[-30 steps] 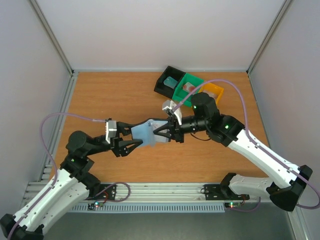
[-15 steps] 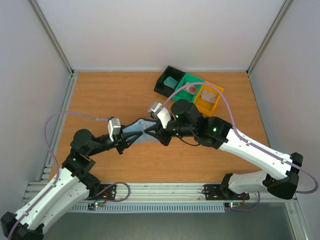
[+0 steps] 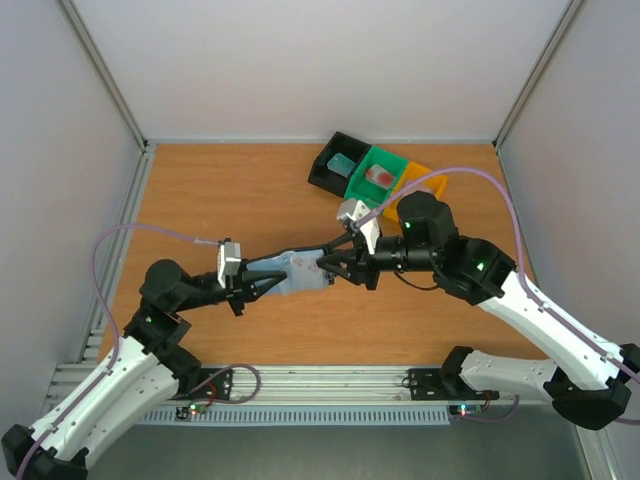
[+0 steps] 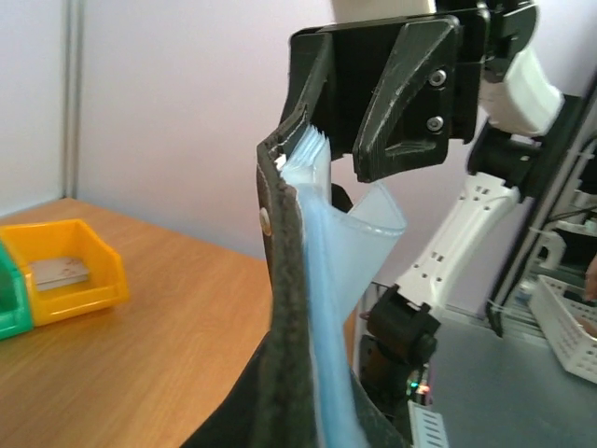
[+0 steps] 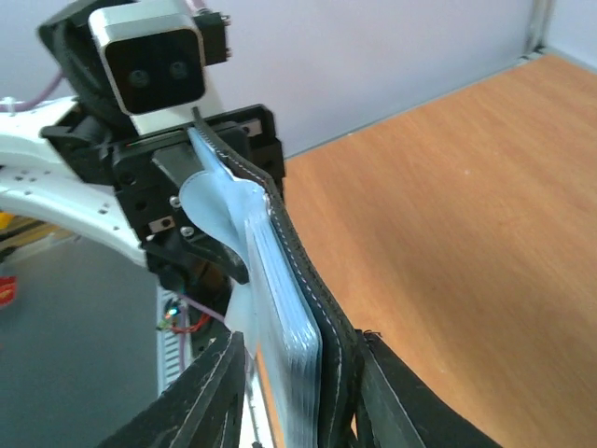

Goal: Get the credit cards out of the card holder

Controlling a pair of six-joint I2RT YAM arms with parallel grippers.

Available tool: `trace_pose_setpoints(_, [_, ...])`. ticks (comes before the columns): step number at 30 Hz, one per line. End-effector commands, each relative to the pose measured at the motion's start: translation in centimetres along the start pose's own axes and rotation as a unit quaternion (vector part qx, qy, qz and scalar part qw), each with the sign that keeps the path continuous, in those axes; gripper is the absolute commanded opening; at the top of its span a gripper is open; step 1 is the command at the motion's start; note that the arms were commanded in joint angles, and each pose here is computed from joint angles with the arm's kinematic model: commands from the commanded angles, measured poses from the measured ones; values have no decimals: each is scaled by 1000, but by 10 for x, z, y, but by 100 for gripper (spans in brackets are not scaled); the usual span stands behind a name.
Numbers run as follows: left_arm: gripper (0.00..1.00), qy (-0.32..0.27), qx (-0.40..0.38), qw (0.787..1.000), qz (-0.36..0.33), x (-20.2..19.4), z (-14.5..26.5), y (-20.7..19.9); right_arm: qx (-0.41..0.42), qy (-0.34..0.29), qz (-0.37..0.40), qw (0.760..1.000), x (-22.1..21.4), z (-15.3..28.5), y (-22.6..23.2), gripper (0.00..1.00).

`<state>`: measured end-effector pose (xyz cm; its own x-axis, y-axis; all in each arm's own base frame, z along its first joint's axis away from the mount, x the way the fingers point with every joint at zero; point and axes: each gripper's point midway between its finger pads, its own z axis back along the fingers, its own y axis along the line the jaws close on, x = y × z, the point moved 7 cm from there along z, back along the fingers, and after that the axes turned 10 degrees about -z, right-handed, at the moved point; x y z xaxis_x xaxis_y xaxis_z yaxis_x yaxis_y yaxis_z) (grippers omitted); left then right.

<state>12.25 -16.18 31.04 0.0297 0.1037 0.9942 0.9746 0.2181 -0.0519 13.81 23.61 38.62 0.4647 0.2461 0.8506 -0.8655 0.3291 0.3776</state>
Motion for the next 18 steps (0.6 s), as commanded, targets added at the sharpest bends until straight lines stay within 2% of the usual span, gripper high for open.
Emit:
trace_pose_setpoints(1, [0,-34,-53,998,-24,17,2,-13,55,26,-6,998,-9,-9,4,35])
trace_pose_setpoints(4, [0,-38,-52,997,-31,20,2,-13,67,34,-13,997,-14,-18,2,40])
trace_pose_setpoints(6, [0,-38,-53,997,-31,20,2,-14,69,40,-16,997,-16,-22,-1,37])
trace_pose_setpoints(10, [0,-35,-53,998,-25,18,2,-13,68,36,-11,997,-18,-19,-1,5])
trace_pose_setpoints(12, [0,-33,-32,999,-18,16,2,-9,49,24,-21,998,-17,-12,-7,1])
trace_pose_setpoints(13, [5,-32,-11,999,-14,14,2,-5,26,19,-35,999,-16,-8,-15,1])
trace_pose_setpoints(15, [37,-30,49,998,-10,11,3,7,-44,14,-73,996,-17,-1,-34,1])
trace_pose_setpoints(16, [45,-27,77,997,-10,8,4,13,-98,18,-94,991,-20,1,-46,1])
trace_pose_setpoints(18, [48,-20,117,993,-20,5,6,22,-217,36,-134,966,-27,8,-70,1])
